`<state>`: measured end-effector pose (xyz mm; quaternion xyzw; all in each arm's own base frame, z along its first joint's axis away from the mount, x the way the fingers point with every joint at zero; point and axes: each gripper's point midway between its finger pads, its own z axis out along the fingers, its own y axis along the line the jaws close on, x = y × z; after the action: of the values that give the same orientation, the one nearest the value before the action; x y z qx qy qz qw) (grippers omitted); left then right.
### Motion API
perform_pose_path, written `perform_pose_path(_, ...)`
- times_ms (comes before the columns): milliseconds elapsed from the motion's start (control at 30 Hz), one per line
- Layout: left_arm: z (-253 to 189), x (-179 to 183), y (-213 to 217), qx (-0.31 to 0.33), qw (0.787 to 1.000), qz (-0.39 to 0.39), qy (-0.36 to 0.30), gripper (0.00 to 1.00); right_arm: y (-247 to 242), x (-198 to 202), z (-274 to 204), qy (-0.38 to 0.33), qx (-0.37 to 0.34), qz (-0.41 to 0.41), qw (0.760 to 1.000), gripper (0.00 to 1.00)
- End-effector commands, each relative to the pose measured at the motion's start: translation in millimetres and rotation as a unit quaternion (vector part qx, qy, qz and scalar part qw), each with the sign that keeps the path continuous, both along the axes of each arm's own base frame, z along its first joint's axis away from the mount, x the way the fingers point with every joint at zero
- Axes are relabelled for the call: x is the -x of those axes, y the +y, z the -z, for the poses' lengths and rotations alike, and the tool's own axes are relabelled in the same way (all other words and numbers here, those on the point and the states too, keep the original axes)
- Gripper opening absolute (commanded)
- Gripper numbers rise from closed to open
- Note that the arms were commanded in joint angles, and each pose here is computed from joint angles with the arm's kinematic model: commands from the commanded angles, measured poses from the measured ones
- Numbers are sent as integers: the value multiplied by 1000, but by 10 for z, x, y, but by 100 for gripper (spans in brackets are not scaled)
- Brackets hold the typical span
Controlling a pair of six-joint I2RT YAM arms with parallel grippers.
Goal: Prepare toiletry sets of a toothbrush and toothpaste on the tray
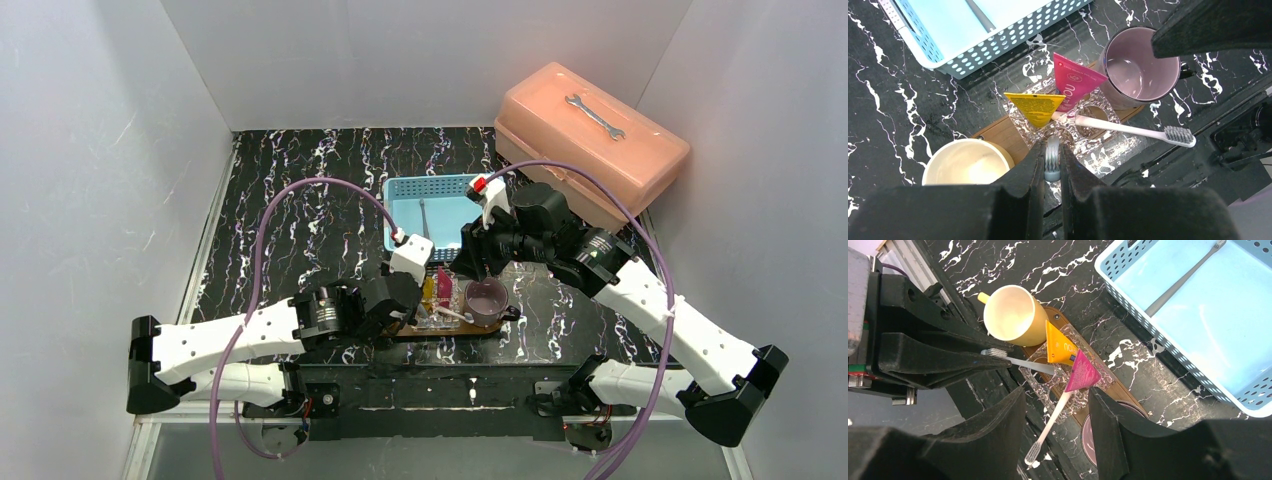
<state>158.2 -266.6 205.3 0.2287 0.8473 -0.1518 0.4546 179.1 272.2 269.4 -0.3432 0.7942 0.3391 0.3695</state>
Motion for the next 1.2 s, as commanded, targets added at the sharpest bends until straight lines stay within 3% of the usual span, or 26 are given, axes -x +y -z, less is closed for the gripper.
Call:
perform_pose_path(0, -27, -76, 9, 15, 999, -26, -19, 0, 13, -47, -77, -15, -15, 9, 1000, 57)
perform_pose_path(700, 3, -84, -1, 10, 999, -28, -33, 0, 11, -33, -41, -13, -16, 8, 1000, 58)
perform_pose_path(1167, 92, -11, 38, 3, 999, -24, -29, 12, -14, -2, 0, -5, -16, 11, 1000, 60)
